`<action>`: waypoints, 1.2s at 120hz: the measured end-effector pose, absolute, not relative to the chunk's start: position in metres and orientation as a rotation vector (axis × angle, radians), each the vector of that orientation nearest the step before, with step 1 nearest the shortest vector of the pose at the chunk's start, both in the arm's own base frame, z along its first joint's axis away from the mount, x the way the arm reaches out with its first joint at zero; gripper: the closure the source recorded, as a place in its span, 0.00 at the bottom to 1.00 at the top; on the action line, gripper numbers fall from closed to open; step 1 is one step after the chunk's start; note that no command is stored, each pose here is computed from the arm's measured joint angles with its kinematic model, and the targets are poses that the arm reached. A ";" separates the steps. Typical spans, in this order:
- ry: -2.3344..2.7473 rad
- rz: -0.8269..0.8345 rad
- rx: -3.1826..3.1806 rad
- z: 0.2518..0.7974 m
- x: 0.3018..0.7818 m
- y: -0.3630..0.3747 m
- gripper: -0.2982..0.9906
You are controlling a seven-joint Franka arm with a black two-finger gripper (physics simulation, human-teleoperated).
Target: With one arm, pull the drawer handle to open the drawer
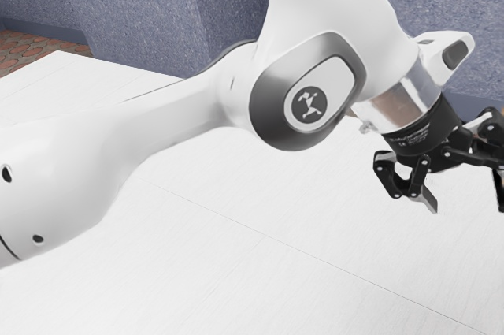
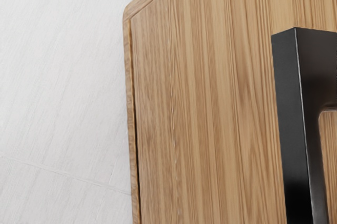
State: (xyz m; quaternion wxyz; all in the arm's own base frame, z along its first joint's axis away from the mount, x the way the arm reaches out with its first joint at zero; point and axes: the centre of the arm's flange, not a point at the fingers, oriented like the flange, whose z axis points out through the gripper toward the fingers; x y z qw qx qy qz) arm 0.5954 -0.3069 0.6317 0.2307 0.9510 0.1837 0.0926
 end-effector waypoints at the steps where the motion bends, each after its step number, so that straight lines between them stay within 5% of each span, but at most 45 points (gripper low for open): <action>1: 0.506 0.254 2.616 0.632 0.595 -0.306 0.23; 144: 0.735 0.260 2.637 0.649 0.510 -0.202 0.23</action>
